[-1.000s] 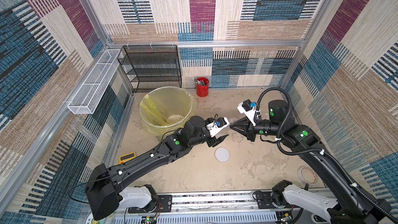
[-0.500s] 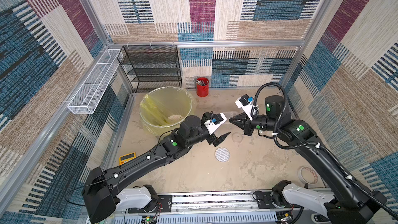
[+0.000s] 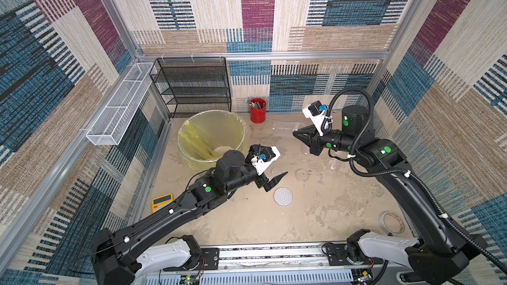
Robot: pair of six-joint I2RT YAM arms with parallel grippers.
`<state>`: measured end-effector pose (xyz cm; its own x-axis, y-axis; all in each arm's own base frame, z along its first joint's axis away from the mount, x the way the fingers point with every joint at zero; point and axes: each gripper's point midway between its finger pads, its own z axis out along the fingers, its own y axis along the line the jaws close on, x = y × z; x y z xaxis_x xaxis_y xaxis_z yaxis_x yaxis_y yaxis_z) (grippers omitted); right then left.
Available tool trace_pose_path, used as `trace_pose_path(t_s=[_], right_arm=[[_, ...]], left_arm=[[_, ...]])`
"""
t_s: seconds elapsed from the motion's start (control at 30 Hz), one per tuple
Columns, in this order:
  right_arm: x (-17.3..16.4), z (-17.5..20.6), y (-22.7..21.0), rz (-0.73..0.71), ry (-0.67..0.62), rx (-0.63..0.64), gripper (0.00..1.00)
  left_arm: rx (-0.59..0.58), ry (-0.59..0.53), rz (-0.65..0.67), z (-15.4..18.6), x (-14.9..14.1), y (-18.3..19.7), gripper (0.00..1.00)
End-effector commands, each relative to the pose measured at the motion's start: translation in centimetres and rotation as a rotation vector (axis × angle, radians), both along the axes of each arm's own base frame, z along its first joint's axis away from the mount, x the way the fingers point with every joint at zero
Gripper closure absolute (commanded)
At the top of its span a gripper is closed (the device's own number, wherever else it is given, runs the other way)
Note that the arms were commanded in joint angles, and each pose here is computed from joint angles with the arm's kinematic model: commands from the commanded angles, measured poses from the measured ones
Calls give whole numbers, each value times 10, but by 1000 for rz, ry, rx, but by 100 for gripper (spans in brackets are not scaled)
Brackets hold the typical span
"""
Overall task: Empty moldy rice from jars
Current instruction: Place the jar at the center of the board.
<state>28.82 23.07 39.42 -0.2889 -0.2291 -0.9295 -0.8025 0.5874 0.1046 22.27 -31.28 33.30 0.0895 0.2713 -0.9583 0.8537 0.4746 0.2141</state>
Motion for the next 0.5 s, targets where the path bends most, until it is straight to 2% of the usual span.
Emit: trace_pose_path(t_s=[0.0,0.17,0.23,0.47], right_arm=[[12,0,-2,-52,35,-16,100],[32,-5,0,-101,96,-45,100],[44,-8,-1,-141,114,-51,100],[79,-25,10,-213,221,-44,100]], left_arm=[[-29,40,17,9,-8,13,1],[-87,67,33,22,-26,37,1],[-123,84,96,27,-25,51,1],[-133,112,295,25,-16,92,1]])
